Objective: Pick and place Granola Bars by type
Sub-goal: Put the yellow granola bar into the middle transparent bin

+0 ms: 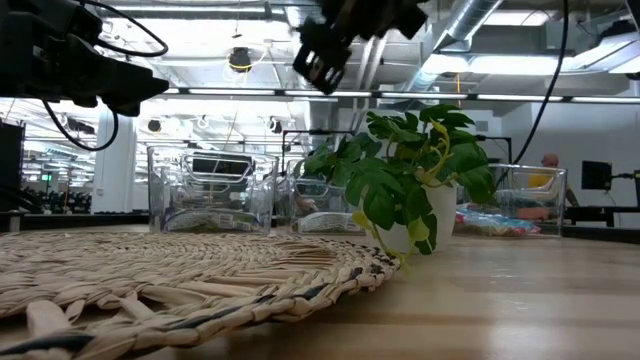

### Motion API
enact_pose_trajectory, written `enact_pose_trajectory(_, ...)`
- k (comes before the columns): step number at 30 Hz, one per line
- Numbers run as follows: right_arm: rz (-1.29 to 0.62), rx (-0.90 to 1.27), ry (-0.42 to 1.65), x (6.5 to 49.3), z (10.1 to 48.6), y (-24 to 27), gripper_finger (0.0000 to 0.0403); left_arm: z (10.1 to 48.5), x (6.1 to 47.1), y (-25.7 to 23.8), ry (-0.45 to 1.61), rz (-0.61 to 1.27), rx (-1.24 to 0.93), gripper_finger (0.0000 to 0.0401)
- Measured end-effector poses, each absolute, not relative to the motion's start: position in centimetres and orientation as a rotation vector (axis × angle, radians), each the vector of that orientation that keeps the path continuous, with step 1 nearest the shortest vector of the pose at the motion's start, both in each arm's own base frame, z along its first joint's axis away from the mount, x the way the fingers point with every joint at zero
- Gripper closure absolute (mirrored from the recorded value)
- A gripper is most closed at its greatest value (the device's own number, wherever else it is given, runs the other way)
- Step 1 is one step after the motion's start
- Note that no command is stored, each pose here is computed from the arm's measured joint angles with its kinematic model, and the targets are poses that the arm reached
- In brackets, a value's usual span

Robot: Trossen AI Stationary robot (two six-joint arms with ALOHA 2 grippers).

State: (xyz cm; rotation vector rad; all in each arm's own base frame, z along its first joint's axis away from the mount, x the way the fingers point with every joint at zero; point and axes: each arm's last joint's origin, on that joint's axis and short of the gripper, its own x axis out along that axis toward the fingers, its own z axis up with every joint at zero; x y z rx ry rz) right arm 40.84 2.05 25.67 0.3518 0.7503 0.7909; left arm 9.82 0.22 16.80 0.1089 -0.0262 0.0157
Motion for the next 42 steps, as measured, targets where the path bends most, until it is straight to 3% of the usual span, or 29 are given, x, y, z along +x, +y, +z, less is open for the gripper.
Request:
enact_pose_trajectory(4, 0.877, 0.447, 0.895, 39.8, 25.2, 5.8, 0.0208, 16.8, 9.8, 0.2, -0.027, 0.016, 0.109, 0.0218)
enact_pose_trajectory(9, 0.840, 0.529, 1.161, 37.7, 24.2, 10.0, 0.0215, 16.8, 9.8, 0.2, -0.026, 0.016, 0.109, 0.0218)
enact_pose_trajectory(21, 0.153, 0.408, 1.732, 31.5, 22.4, 14.7, 0.0205, 16.8, 9.8, 0.2, -0.026, 0.016, 0.109, 0.0218)
enact_pose_trajectory(26, -0.003, 0.219, 1.866, 28.7, 22.5, 16.1, 0.0200, 16.8, 9.8, 0.2, -0.026, 0.016, 0.109, 0.0218)
enact_pose_trajectory(33, 0.046, -0.062, 1.972, 25.2, 21.8, 18.0, 0.0205, 16.8, 9.8, 0.2, -0.026, 0.016, 0.109, 0.0218)
enact_pose_trajectory(42, 0.118, -0.099, 1.914, 20.3, 18.4, 17.8, 0.0219, 16.8, 9.8, 0.2, -0.027, 0.016, 0.109, 0.0218)
